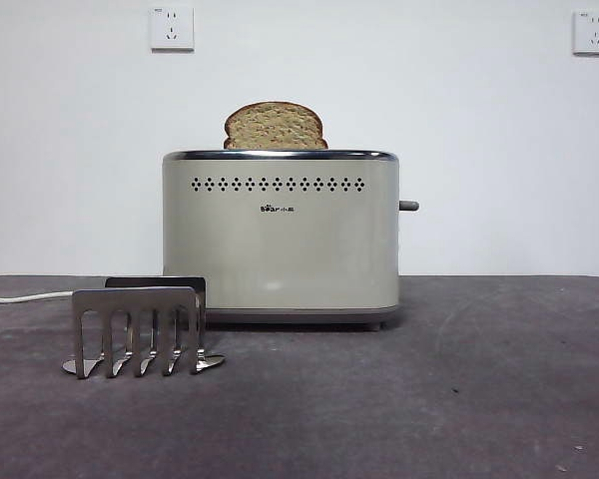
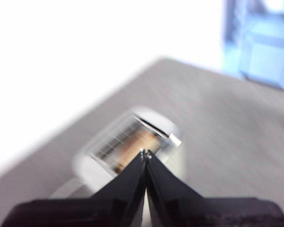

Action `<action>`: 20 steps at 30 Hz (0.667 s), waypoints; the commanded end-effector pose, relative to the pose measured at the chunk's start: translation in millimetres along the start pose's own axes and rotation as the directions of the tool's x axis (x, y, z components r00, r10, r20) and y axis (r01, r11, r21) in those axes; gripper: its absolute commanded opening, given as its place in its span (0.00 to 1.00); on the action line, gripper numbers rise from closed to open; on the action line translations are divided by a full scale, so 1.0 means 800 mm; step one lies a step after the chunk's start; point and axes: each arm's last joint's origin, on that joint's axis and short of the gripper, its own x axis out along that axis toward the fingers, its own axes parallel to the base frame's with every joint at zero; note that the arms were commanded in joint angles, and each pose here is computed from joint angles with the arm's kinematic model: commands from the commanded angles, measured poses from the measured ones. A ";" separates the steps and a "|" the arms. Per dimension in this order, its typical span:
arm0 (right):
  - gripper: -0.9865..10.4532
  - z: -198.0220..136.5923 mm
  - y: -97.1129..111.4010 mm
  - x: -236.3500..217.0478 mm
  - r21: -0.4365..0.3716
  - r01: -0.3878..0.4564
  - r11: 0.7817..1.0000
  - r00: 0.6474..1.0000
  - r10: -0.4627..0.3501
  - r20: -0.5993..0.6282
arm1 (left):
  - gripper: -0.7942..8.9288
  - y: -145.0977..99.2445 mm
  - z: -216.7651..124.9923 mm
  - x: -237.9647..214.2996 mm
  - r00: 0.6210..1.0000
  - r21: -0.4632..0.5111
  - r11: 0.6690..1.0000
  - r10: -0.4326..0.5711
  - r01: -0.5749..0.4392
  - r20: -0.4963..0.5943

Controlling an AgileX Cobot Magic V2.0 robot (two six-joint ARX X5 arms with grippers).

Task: Pick up a slice of bread from the rack,put the bread on the toaster,press the button

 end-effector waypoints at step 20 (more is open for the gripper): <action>0.09 -0.001 -0.001 0.001 -0.007 0.001 1.000 1.000 -0.001 -0.004 | 0.08 -0.023 -0.202 -0.038 0.755 -0.087 0.788 0.611 -0.610 0.238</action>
